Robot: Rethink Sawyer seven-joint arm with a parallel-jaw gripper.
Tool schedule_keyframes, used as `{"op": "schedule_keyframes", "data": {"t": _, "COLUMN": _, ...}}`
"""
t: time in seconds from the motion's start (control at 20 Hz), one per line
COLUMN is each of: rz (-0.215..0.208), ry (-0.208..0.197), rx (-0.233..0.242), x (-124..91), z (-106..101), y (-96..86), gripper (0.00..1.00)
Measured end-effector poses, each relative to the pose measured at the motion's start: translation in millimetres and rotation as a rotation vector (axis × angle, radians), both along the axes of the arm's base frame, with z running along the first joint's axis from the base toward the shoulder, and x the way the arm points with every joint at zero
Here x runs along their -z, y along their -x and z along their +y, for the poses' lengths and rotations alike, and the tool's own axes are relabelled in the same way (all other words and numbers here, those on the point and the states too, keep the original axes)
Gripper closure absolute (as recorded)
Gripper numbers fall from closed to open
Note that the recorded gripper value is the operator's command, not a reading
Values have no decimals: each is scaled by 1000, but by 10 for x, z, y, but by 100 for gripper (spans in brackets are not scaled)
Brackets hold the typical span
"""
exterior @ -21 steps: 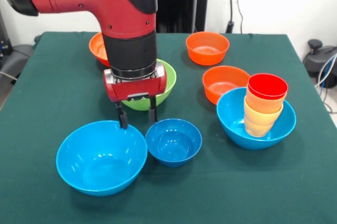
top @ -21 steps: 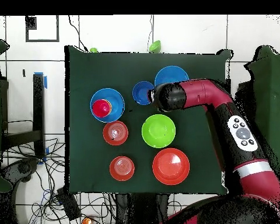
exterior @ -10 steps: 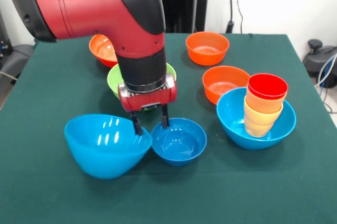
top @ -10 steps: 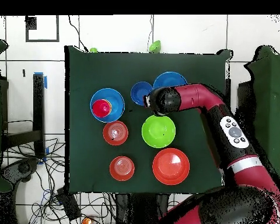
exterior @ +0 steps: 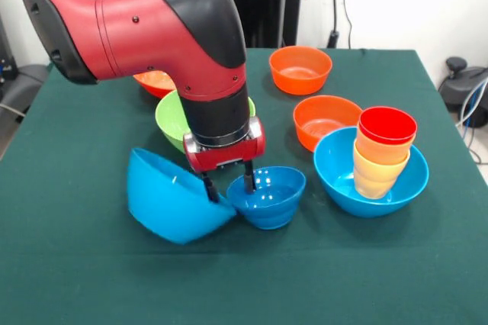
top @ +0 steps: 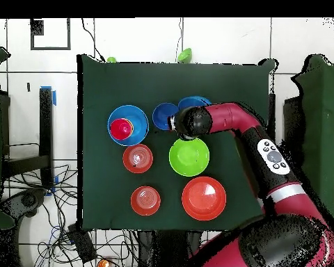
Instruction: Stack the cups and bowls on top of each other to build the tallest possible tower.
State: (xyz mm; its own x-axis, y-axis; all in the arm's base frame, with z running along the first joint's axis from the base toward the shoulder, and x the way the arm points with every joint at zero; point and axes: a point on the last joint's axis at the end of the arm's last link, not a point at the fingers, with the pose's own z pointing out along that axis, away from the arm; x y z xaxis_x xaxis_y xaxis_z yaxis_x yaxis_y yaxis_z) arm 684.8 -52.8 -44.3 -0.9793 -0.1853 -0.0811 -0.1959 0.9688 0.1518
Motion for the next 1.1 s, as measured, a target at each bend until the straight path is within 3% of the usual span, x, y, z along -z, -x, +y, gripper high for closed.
{"op": "schedule_keyframes", "data": {"t": 0.2, "rz": -16, "ry": 14, "rx": -11, "x": 31, "z": -18, "y": -40, "gripper": 0}}
{"op": "schedule_keyframes", "data": {"t": 0.25, "rz": -28, "ry": 27, "rx": -29, "x": 33, "z": -32, "y": -64, "gripper": 100}}
{"op": "schedule_keyframes", "data": {"t": 1.1, "rz": -68, "ry": 33, "rx": -102, "x": -80, "z": 11, "y": -170, "gripper": 100}}
